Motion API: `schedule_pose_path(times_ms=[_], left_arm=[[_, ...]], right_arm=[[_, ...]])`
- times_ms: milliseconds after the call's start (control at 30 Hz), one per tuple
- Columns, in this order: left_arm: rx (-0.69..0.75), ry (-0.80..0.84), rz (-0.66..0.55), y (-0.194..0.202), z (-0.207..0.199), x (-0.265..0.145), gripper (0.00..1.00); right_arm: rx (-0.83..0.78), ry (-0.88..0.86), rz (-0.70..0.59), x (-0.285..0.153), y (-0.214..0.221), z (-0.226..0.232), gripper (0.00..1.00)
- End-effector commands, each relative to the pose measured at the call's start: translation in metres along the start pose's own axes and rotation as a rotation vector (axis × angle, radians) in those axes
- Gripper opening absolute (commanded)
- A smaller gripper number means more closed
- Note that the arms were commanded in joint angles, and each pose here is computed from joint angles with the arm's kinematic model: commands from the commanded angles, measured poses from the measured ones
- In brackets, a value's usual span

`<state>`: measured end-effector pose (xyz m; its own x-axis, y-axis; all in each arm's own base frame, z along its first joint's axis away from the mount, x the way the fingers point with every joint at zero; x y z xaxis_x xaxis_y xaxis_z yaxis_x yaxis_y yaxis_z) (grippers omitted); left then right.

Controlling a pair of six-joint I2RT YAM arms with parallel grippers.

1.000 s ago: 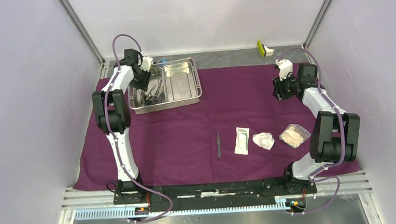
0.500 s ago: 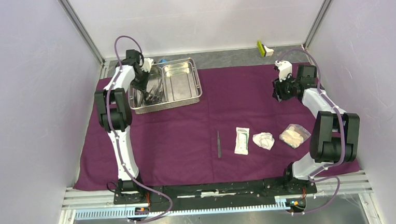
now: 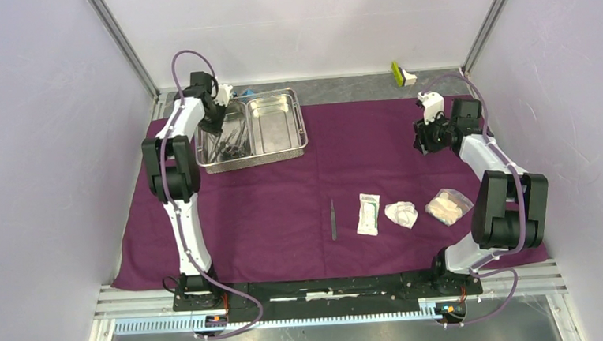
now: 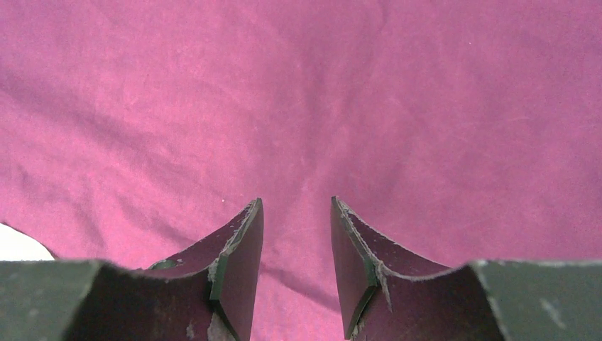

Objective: Open and lay out the surgical kit
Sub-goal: Pick up the medical item from the container.

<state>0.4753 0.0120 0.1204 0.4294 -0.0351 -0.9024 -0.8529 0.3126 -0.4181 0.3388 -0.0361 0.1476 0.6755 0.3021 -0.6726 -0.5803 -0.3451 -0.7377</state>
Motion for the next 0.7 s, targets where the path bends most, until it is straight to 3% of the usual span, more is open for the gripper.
schedule_pose_path(times_ms=[0,300,667], left_arm=[[-0.004,-0.054,-0.192,-0.038,0.007,-0.070,0.12],[0.005,-0.030,-0.303,-0.052,0.004,-0.117,0.09],[-0.047,0.049,-0.334,-0.050,-0.007,-0.107,0.05]], right_arm=[[-0.038,0.006,-0.085,-0.012,-0.030,0.002,0.46],[-0.142,-0.031,-0.174,-0.012,-0.073,0.029,0.46],[-0.200,-0.093,-0.219,-0.007,-0.096,0.058,0.46]])
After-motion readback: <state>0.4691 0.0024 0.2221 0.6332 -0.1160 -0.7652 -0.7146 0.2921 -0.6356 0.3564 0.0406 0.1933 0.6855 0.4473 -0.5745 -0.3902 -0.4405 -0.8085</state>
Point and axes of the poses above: each gripper's point midway between its finger pads, its own x axis out along the fingers, its own z axis along the line the jaws close on, y = z × x, the point moved 8 cm from there along -x, back along the fingers, and after that the axes turned 2 degrees about -x, right-handed, at the moved point
